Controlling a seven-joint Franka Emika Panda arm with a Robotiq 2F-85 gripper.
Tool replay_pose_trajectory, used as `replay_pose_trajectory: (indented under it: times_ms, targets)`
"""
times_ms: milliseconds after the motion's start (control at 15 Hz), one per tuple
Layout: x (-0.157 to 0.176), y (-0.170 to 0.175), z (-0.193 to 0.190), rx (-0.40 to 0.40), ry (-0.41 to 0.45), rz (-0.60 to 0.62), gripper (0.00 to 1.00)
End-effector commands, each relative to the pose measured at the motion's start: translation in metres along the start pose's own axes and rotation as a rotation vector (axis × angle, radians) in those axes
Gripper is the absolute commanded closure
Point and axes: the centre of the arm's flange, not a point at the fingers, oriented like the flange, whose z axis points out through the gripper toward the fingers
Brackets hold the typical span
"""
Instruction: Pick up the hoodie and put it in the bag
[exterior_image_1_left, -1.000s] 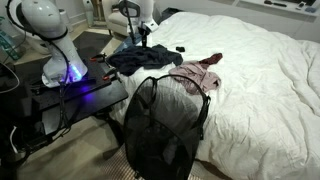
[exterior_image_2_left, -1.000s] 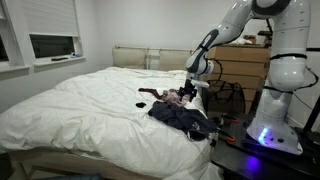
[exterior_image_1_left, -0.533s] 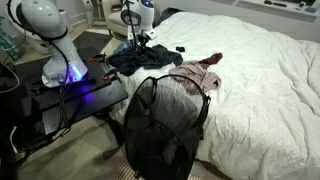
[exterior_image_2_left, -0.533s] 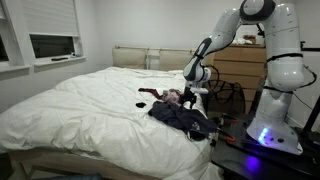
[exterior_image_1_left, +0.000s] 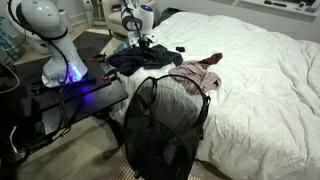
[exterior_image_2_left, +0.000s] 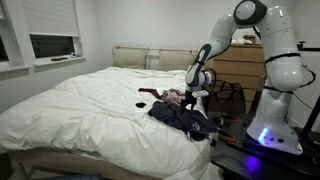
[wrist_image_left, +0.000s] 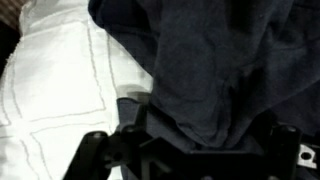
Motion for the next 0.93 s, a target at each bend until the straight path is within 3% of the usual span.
replay_pose_trajectory:
  times_ms: [0, 667, 800, 867]
  targets:
    - [-0.002, 0.004, 0.002, -0.02, 0.021, -0.008, 0.0]
    - [-0.016, -0.019, 0.019, 0.142, -0.038, 0.167, 0.0]
    - [-0.018, -0.016, 0.023, 0.14, -0.041, 0.196, 0.28]
    - [-0.019, -0.013, 0.024, 0.135, -0.042, 0.209, 0.34]
